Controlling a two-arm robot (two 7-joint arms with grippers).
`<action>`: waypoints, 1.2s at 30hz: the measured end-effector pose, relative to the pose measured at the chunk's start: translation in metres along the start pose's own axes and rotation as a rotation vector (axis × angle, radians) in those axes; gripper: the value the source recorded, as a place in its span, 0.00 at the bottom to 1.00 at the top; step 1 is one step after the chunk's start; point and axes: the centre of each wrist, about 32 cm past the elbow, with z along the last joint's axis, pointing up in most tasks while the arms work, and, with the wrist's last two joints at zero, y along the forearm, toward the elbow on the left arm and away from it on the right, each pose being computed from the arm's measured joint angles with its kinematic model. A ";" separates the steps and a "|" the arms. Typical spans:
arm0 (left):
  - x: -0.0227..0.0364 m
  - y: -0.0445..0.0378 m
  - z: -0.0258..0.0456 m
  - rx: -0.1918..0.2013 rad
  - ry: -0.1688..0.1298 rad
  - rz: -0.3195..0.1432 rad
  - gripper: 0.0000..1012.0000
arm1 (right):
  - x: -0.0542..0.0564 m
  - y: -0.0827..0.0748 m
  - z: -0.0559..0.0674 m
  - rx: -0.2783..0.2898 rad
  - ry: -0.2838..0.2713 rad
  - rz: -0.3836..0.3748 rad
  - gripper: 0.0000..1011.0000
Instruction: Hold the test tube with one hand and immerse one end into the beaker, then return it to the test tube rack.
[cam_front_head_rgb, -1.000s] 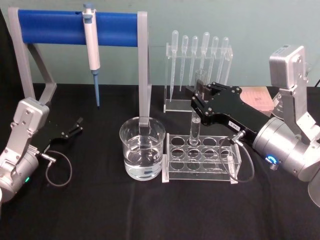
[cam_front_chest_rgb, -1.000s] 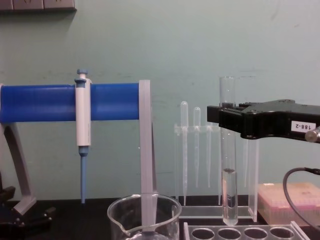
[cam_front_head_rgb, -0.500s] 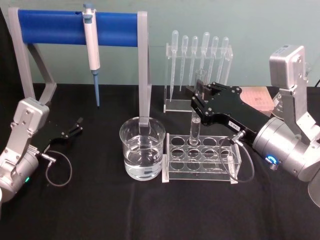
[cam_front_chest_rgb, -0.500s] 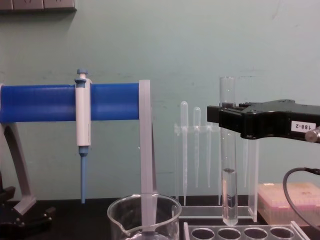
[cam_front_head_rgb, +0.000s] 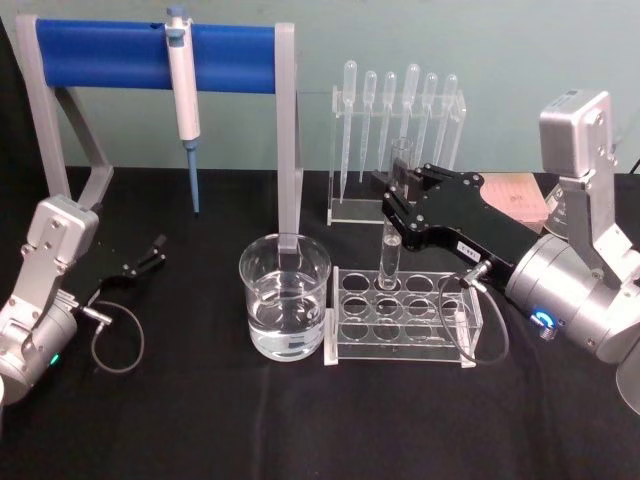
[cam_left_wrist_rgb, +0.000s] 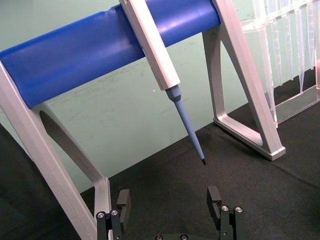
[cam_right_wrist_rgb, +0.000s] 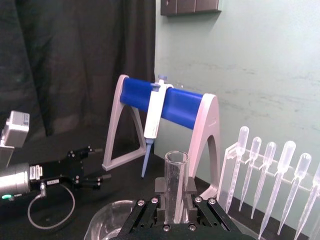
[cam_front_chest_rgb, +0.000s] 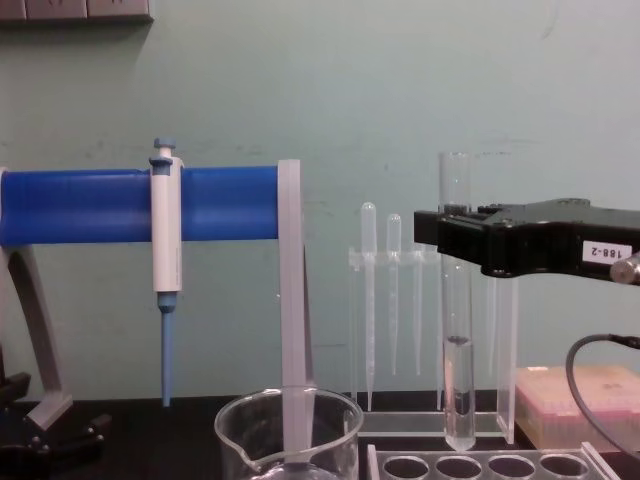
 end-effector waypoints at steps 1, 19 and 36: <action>0.0000 0.0000 0.0000 0.000 0.000 0.000 0.99 | 0.000 0.000 0.001 0.003 0.001 -0.001 0.22; 0.0000 0.0000 0.0000 0.000 0.000 0.000 0.99 | -0.027 0.054 0.033 0.053 0.025 0.063 0.22; 0.0000 0.0000 0.0000 0.000 0.000 0.000 0.99 | -0.045 0.084 -0.016 0.013 0.013 0.074 0.22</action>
